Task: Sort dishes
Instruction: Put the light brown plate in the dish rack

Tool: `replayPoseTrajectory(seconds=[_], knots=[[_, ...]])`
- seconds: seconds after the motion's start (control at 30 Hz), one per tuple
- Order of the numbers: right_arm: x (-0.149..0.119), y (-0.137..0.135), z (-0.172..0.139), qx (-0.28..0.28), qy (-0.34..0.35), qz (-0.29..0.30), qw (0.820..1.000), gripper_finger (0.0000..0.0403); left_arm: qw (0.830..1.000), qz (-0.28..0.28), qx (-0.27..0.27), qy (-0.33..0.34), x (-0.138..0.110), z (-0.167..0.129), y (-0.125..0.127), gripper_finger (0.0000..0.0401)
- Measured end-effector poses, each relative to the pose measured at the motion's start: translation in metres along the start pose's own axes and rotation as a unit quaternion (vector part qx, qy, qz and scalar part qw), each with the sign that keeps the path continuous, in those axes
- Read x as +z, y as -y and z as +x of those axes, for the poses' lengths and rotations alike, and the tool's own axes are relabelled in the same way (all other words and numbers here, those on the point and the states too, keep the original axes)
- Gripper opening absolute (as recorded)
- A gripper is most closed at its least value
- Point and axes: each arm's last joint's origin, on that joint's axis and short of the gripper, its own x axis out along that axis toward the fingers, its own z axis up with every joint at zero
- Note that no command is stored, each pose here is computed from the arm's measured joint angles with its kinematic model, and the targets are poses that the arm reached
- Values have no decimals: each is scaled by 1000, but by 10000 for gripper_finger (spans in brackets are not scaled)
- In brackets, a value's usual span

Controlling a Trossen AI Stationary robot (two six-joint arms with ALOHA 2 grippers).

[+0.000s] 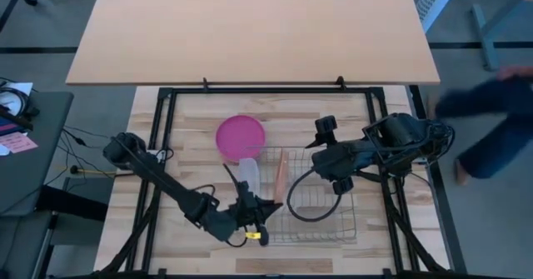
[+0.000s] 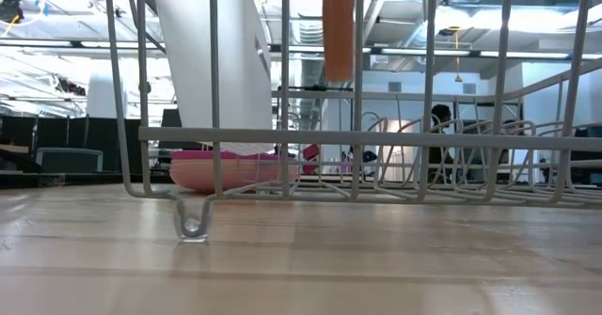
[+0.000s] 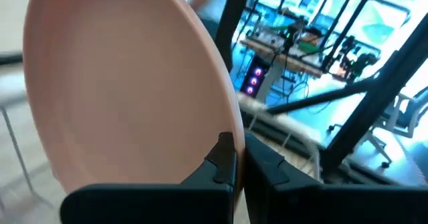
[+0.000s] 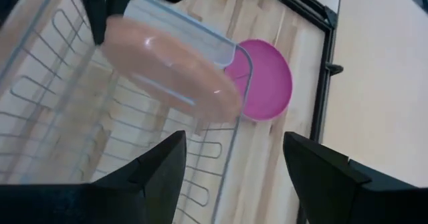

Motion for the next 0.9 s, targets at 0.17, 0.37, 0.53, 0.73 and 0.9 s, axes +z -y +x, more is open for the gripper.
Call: replayPoseTrajectory(seconds=[0.17,0.37,0.53,0.73,0.9], knots=[[0,0,0,2,0,56,998,256,1000,16,-1,-20,-25,7,0,0],[0,-1,1,3,-2,159,987,256,999,27,-16,-39,-37,11,2,0],[-1,-12,17,6,-35,170,985,256,997,43,-26,-52,-42,11,3,0],[-5,-30,35,8,-76,162,984,256,995,58,-18,-76,-49,9,0,0],[-7,-34,41,-11,-86,180,980,256,996,35,-11,-82,-51,7,-1,0]])
